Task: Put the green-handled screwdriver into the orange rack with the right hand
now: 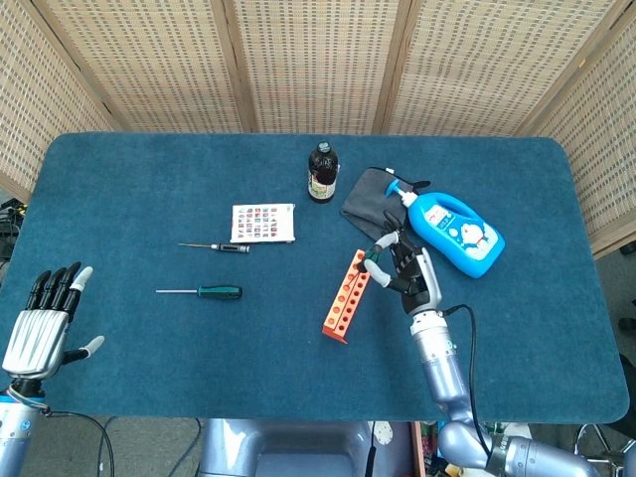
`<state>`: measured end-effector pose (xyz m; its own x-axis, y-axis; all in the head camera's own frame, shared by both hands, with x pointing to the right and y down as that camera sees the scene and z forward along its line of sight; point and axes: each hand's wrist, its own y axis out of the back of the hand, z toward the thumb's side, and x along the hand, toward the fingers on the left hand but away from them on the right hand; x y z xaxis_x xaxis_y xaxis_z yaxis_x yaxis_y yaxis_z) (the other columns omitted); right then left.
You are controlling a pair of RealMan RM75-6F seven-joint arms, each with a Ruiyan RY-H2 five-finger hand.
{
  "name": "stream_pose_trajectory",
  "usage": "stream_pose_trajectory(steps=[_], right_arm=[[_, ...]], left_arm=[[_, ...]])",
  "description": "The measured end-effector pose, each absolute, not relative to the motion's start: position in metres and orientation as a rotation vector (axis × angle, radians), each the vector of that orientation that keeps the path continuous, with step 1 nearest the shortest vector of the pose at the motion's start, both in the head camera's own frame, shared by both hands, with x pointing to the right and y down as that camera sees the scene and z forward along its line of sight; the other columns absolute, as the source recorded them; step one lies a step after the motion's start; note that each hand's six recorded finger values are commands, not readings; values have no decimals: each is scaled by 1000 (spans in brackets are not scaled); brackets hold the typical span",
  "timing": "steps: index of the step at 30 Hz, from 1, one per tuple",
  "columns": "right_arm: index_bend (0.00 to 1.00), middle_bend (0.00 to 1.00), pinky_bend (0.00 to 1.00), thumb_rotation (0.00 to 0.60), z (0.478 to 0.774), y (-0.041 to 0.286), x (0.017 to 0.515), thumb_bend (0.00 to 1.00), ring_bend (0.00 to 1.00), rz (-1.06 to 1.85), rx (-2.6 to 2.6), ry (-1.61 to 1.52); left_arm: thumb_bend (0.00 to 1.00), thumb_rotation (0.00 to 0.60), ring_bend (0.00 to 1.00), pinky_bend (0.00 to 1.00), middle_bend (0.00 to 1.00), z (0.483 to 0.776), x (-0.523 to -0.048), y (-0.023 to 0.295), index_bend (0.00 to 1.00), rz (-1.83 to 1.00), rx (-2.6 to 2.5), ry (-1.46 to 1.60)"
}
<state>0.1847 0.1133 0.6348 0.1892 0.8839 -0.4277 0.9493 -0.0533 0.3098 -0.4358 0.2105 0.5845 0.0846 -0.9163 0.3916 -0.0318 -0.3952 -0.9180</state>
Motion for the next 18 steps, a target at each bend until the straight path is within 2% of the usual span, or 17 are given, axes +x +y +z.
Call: stream_pose_trajectory(steps=[18], right_arm=[[646,56,0,600,644,117,187,220,0,-179,1939,1705]], left_arm=[[0,600,0,0,0,586,-435,211,0,-1420,-1575,961]])
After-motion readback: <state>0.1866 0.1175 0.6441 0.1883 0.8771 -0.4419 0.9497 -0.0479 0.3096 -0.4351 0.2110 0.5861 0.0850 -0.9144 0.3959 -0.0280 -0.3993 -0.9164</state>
